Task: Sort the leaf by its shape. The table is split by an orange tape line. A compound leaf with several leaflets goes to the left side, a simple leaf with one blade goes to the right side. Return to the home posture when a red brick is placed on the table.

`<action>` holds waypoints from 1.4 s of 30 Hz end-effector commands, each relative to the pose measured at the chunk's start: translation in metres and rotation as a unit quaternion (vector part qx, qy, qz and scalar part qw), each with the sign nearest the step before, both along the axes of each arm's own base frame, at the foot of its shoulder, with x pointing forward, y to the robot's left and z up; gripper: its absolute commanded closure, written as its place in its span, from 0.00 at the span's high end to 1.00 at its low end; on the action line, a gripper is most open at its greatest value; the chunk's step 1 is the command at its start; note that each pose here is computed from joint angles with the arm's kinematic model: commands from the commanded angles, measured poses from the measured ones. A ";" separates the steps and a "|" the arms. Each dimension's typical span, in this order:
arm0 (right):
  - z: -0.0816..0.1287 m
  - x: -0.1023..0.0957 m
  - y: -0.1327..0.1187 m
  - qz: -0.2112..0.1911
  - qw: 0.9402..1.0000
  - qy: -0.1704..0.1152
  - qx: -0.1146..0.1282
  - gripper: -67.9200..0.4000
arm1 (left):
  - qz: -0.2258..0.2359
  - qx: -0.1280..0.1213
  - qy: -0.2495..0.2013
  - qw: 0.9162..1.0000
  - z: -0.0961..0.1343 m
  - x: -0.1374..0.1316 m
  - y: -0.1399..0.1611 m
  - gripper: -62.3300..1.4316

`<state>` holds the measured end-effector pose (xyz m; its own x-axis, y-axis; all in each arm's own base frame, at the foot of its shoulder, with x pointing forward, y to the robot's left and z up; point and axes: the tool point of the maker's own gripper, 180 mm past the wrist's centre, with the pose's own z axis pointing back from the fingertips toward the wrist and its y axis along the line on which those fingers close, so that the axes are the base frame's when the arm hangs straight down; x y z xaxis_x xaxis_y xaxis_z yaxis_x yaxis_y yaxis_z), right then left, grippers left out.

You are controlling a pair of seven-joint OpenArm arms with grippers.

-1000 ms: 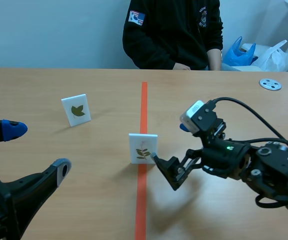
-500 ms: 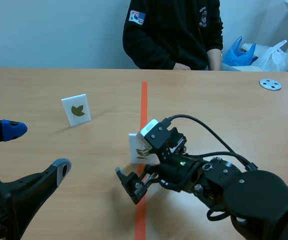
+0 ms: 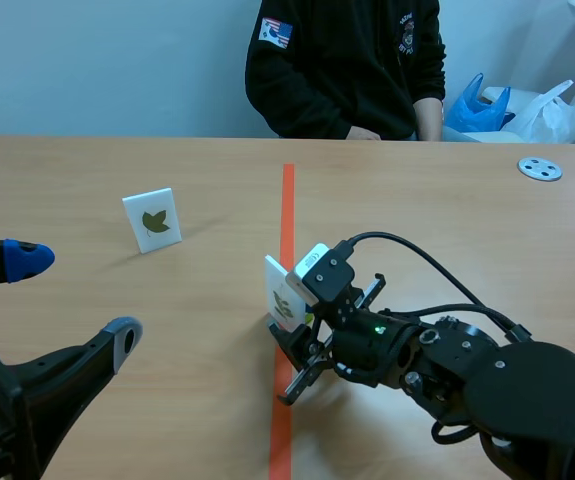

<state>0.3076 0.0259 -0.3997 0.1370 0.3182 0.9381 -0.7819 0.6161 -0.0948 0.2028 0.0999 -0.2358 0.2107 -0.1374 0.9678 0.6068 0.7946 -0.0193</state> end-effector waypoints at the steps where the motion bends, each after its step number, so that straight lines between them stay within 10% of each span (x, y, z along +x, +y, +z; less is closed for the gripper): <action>1: 0.021 0.016 0.000 -0.003 0.999 -0.031 0.015 0.27 | -0.001 -0.013 -0.013 1.000 0.009 0.002 -0.004 1.00; 10: 0.034 0.019 0.002 -0.002 0.998 -0.052 0.040 0.04 | -0.001 -0.013 -0.013 1.000 0.009 0.002 -0.004 1.00; 20: 0.089 0.034 -0.025 -0.029 0.989 -0.122 0.077 0.03 | -0.001 -0.013 -0.013 1.000 0.009 0.002 -0.004 1.00; 31: 0.128 0.034 -0.125 -0.130 0.981 -0.118 0.085 0.03 | -0.001 -0.013 -0.013 1.000 0.009 0.002 -0.004 1.00; 42: 0.118 0.023 -0.239 -0.296 0.949 -0.037 0.105 0.03 | -0.001 -0.013 -0.013 1.000 0.009 0.002 -0.004 1.00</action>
